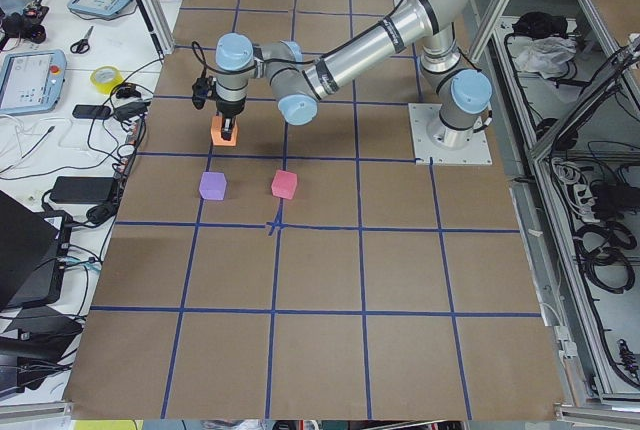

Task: Arrange blocks in a line
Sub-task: 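Carry the orange cube with the left gripper between the purple and pink cubes, then lower the orange cube beside the purple cube and adjust its position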

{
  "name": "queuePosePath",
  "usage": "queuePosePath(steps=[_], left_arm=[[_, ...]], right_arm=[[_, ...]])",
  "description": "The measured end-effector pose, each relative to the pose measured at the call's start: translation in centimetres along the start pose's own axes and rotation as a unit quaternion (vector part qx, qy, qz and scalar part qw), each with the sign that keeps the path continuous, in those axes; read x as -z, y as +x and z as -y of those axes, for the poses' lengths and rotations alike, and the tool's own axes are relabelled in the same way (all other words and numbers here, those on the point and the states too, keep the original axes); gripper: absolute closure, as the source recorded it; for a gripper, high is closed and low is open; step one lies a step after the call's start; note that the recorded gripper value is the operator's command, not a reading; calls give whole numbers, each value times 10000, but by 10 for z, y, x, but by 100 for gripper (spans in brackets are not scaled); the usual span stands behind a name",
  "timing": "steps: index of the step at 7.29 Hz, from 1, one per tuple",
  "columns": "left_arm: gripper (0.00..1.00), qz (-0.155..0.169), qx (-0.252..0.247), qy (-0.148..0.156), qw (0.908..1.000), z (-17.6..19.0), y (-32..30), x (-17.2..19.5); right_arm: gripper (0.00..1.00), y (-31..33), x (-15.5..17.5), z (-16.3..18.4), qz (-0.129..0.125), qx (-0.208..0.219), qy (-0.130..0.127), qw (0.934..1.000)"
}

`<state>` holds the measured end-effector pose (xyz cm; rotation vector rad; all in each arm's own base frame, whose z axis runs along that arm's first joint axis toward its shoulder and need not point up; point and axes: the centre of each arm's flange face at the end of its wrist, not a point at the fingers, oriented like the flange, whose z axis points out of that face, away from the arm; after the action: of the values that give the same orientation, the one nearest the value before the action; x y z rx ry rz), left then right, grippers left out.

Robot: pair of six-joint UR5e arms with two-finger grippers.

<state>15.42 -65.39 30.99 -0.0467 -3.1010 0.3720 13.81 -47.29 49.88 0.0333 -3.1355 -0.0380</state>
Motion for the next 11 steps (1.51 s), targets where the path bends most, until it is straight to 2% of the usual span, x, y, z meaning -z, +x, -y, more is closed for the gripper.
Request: queuePosePath(steps=[2, 4, 8, 11], left_arm=[[85, 2, -262, -112, 9996, -28, -70, 4], [85, -102, -416, -282, 9987, -48, -105, -17], [86, -479, -324, -428, 9974, -55, -109, -68], [86, -513, -137, -469, 9975, -56, -110, -99]], right_arm=[[0, 0, 0, 0, -13, 2, -9, 10000], [0, 0, 0, 0, -15, 3, -6, 10000], [0, 1, -1, 1, -10, -1, -13, 10000], [0, 1, -1, 1, -10, -8, -7, 10000]])
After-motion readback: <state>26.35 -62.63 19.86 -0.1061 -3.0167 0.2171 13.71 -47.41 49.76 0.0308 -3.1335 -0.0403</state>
